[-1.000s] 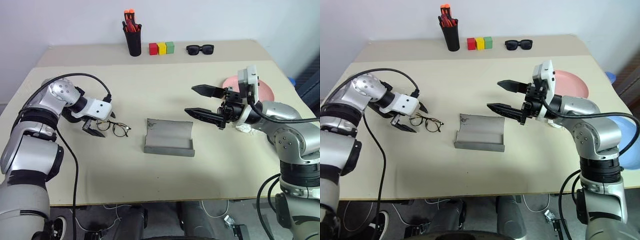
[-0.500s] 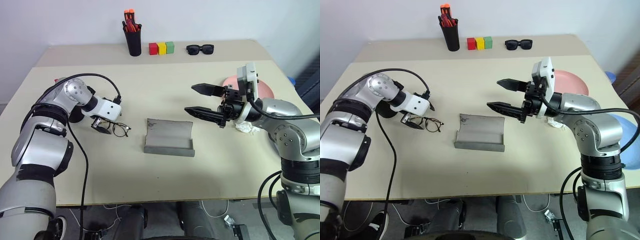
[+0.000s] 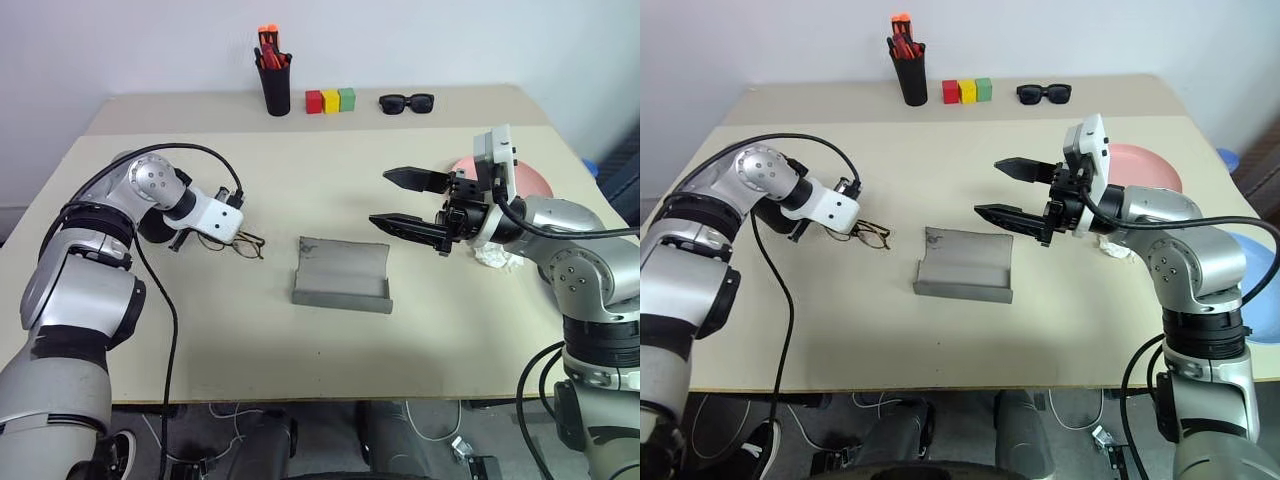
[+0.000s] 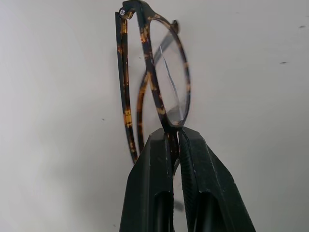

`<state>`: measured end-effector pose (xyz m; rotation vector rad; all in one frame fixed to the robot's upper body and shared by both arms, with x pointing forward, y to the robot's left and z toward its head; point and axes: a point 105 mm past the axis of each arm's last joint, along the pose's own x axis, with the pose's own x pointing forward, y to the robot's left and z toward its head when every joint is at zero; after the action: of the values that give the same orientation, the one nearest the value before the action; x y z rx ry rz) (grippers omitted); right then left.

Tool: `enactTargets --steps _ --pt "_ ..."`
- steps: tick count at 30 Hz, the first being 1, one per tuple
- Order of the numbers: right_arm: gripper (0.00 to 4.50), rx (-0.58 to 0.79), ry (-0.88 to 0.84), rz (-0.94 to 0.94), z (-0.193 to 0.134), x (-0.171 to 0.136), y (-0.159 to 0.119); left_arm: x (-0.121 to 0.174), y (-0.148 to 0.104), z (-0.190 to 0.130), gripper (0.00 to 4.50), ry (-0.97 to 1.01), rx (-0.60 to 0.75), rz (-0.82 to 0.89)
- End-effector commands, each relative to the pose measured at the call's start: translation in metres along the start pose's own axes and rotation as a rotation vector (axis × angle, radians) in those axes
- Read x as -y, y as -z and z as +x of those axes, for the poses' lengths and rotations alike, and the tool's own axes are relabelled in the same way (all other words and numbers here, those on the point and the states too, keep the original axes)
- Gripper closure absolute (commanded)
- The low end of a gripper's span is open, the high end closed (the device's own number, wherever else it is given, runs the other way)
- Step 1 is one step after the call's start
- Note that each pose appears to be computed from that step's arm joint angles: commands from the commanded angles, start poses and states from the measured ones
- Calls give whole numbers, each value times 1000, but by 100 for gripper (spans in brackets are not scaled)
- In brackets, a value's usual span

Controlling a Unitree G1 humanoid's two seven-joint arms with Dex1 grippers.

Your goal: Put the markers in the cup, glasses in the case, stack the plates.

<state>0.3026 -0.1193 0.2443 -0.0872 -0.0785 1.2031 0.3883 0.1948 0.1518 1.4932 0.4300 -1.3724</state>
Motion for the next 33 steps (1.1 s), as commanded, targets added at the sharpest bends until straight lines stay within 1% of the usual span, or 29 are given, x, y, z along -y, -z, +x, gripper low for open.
enactTargets --steps 1,8,12,14,16,18,21,24,26,31,33 --pt "0 4 -4 -52 0 -2 -9 2 1 0 448 -2 13 -21" --pt "0 6 0 -59 1 -1 -8 -2 -2 -4 448 -13 32 -29" --pt "0 6 1 -61 2 -1 -7 -9 -12 -16 448 -11 121 -82" --pt "0 5 1 -62 2 -1 -7 -16 -19 -26 448 -16 193 -138" --pt "0 1 -6 -63 1 -2 -6 -23 -23 -35 448 -29 233 -177" --pt "0 -1 -24 -66 -1 -5 -6 -27 -26 -39 448 -40 248 -187" --pt "0 -46 -90 -71 -9 -15 0 -35 -35 -43 448 -56 303 -228" --pt "0 -92 -97 -120 -23 -18 5 -42 -53 -45 448 -49 422 -289" --pt "0 -118 -89 -148 -29 -17 8 -41 -63 -47 448 -17 486 -326" --pt "0 -149 -27 -161 -46 -14 13 -36 -92 -46 448 112 601 -355" --pt "0 -150 0 -158 -49 -14 15 -36 -103 -43 448 149 626 -340"
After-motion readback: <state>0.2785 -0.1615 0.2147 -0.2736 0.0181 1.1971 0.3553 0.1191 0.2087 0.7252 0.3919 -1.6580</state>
